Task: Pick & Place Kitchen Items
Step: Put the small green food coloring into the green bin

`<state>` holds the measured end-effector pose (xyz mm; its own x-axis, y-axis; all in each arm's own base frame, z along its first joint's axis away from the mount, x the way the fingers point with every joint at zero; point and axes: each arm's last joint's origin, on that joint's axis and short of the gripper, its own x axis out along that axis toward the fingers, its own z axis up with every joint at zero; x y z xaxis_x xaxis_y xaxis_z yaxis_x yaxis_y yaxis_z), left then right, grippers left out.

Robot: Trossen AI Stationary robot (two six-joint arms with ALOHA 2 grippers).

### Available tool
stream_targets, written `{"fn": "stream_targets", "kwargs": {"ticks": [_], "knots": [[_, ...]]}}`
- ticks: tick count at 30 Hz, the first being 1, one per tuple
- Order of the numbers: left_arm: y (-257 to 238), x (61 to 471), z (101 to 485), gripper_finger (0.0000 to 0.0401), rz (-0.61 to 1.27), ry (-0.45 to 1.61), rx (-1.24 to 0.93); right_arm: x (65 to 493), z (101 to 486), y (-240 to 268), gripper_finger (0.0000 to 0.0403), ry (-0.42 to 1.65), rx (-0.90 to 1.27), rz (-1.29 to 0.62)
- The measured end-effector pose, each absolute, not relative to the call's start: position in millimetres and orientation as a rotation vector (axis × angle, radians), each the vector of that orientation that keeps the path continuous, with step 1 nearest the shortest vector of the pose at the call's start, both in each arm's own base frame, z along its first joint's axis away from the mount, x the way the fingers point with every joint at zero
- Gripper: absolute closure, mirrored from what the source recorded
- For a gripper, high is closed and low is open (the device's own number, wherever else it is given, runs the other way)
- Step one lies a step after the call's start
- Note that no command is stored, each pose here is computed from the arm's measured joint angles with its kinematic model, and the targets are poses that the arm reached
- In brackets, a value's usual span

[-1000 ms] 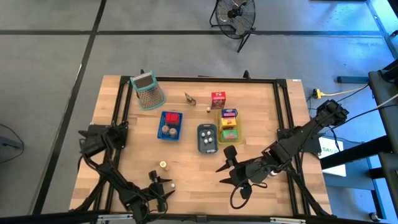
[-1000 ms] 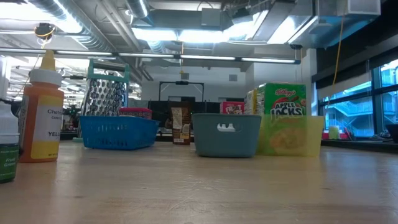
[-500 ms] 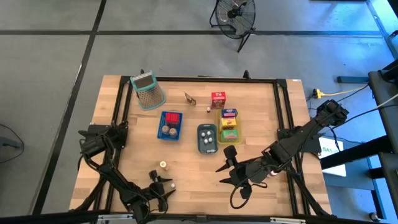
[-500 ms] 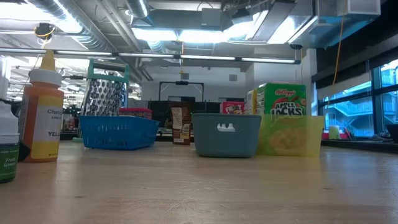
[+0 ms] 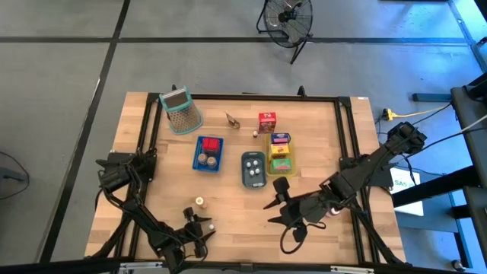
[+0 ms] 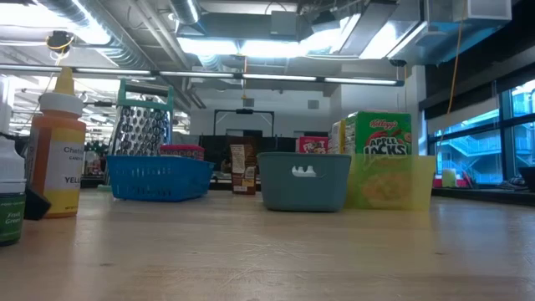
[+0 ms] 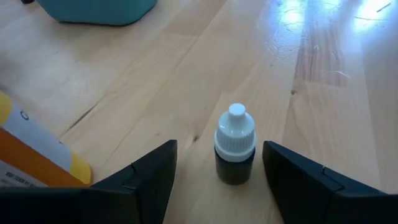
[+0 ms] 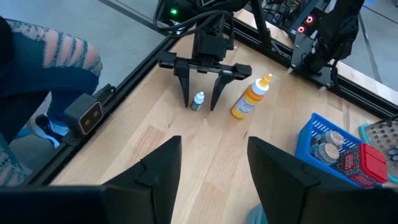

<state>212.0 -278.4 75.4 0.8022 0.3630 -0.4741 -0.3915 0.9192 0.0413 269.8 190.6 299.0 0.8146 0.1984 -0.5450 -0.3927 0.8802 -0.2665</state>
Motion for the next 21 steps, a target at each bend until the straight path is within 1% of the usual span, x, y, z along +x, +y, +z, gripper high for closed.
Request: {"fn": "stream_targets", "kwargs": {"ticks": [14, 21], "knots": [[-270.8, 207.2, 67.9, 0.0228, 0.418, 0.465, -0.097, 270.3, 298.9, 189.9, 0.0217, 0.534, -0.377, 0.320], [-267.1, 205.8, 63.8, 0.0244, 0.412, 0.435, -0.093, 270.1, 298.6, 189.6, 0.0217, 0.538, -0.377, 0.319]]}}
